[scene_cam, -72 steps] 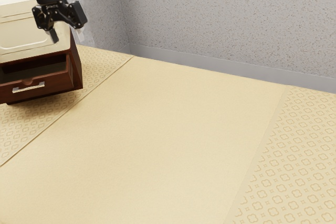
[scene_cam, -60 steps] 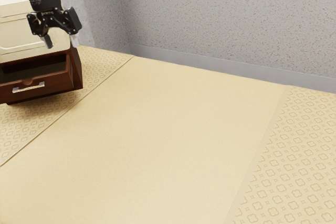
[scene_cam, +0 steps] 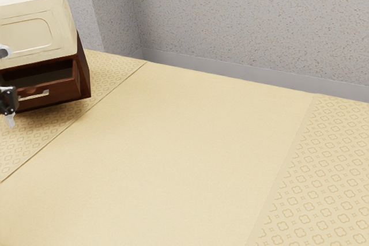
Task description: Push the drawer handle with one arm to close the drawer
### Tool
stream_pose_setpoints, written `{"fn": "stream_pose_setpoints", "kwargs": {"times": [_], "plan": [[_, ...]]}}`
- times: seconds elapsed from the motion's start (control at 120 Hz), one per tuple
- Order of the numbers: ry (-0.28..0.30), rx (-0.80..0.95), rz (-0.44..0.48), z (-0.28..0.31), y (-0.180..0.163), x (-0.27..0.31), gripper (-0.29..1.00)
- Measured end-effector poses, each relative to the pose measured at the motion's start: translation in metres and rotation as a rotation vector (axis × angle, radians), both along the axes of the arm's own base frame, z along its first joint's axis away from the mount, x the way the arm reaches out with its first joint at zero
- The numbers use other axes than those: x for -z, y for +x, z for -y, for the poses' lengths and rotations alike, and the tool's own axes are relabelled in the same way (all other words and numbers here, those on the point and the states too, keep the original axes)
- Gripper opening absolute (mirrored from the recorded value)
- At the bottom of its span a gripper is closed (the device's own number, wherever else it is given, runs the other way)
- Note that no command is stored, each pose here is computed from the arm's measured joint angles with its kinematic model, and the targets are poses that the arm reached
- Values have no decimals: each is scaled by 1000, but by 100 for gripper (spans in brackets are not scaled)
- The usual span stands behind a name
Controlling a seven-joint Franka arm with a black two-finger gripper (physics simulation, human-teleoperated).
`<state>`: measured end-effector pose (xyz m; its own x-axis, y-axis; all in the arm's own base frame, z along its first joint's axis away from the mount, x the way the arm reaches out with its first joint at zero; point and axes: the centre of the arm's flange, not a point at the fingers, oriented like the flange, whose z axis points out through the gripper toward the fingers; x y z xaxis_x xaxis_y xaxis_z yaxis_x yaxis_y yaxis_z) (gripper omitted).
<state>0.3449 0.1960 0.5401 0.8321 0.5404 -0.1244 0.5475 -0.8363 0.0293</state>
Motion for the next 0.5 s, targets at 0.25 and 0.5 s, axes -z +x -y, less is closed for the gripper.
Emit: {"fn": "stream_pose_setpoints", "kwargs": {"times": [0.25,0.5], "plan": [[-3,-56,31,-54,57,62,15],[55,-160,87,-151,110,90,7]]}}
